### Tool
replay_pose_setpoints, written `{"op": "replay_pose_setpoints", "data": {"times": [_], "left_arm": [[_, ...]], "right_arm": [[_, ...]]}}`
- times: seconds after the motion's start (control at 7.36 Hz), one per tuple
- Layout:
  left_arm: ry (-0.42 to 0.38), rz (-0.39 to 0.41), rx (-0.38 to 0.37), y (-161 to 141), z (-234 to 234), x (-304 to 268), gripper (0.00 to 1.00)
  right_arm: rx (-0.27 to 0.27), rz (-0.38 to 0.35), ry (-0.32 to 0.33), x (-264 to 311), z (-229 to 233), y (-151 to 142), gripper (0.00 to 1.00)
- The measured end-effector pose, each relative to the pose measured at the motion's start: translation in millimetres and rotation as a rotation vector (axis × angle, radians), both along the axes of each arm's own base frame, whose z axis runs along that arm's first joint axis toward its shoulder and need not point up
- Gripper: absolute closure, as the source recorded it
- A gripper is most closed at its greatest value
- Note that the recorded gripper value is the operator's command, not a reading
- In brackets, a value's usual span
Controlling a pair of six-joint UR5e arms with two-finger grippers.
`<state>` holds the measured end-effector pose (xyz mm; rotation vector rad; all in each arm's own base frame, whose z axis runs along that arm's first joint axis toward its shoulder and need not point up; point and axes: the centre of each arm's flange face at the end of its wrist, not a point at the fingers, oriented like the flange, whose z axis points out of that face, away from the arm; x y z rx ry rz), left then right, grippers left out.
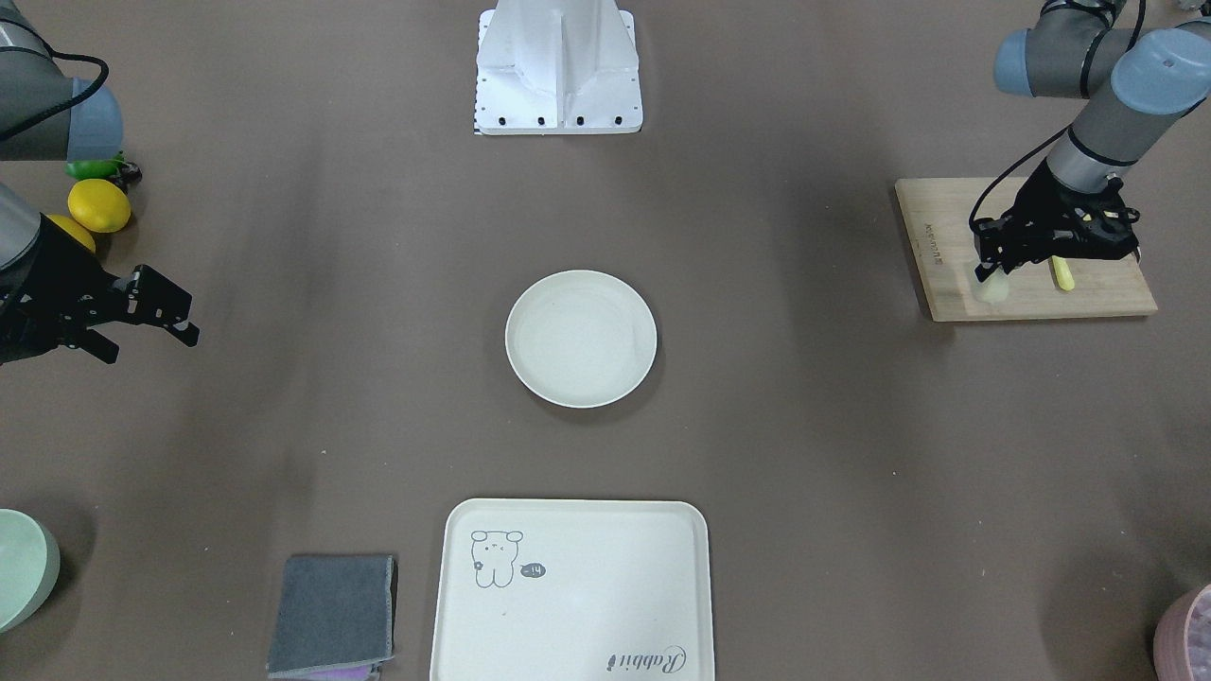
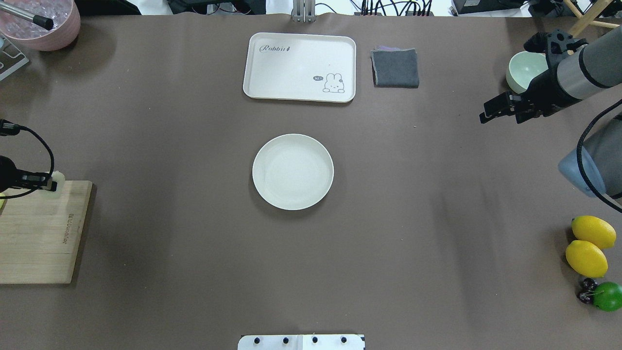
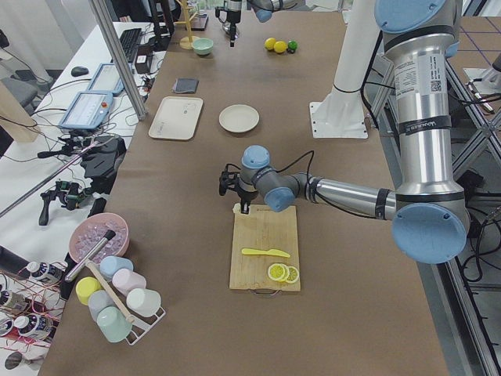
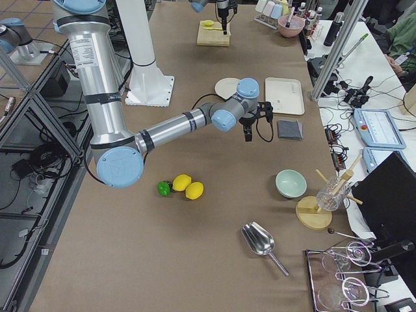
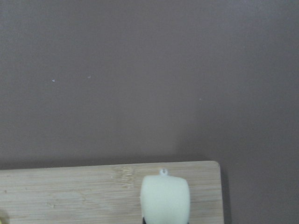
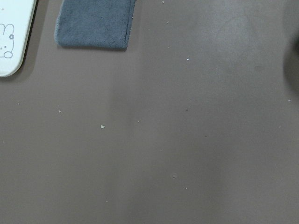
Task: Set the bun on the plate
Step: 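Carry the bun with the left gripper over the white plate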
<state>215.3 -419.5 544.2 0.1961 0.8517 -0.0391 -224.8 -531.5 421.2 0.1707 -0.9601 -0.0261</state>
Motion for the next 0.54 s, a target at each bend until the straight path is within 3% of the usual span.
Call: {"op": "replay_pose_setpoints", "data": {"times": [0.27,0.54], "left_arm": [[0.043,-0.025,0.030,-33,-51,20,0.73],[0.071,-0.082,-0.044,-83,-145,67,0.73]], "right_arm": [[-0.001,-0.001,0.000,0,0,0,0.00],[-0.003,-0.005,-0.003,0,1,2,0.00]]}}
